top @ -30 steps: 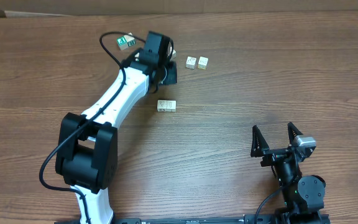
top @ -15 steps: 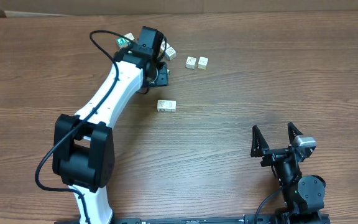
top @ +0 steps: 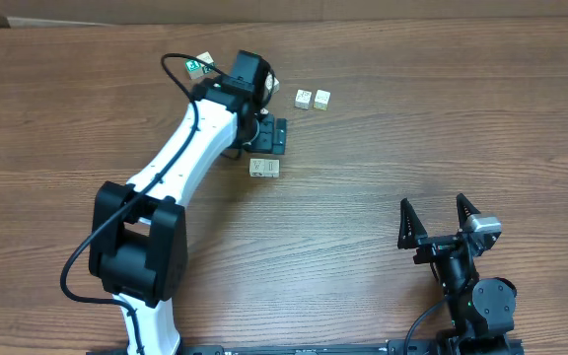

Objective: Form a horizontal line

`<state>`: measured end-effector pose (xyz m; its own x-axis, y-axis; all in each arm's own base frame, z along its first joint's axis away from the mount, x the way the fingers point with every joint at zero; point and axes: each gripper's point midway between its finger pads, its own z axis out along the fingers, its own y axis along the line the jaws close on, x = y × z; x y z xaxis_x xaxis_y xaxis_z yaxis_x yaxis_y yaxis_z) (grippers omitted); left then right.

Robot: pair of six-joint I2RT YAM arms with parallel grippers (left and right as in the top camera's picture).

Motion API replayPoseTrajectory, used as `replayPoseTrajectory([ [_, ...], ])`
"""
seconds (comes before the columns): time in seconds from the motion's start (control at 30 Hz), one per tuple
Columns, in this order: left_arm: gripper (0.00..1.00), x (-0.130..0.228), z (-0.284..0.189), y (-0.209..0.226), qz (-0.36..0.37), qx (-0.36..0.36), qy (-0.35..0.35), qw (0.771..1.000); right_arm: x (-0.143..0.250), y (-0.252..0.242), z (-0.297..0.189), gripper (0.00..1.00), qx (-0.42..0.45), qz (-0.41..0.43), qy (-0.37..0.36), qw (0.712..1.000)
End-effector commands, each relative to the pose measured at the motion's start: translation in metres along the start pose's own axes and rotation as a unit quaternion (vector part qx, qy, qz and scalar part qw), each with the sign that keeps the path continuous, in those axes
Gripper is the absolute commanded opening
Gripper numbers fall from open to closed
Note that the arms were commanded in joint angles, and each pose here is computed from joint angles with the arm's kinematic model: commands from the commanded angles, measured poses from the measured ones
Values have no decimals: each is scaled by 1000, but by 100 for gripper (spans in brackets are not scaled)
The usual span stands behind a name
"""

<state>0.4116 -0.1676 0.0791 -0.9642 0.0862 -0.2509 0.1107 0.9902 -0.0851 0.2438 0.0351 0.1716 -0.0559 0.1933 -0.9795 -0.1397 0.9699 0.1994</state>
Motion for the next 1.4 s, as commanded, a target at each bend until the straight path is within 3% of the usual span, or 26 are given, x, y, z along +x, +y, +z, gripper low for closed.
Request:
replayPoseTrajectory([
  [0.0, 100, 9, 15, -11, 26, 0, 20, 999, 1, -2, 0, 100, 5, -2, -3, 1000],
  [0.33, 100, 28, 43, -9, -10, -23, 60, 998, 1, -2, 0, 100, 4, -2, -3, 1000],
  [0.57, 86, 30, 48, -10, -11, -25, 65, 997, 1, -2, 0, 100, 4, -2, -3, 1000],
  [1.37, 80, 36, 65, -3, -25, -50, 49, 997, 1, -2, 0, 100, 4, -2, -3, 1000],
])
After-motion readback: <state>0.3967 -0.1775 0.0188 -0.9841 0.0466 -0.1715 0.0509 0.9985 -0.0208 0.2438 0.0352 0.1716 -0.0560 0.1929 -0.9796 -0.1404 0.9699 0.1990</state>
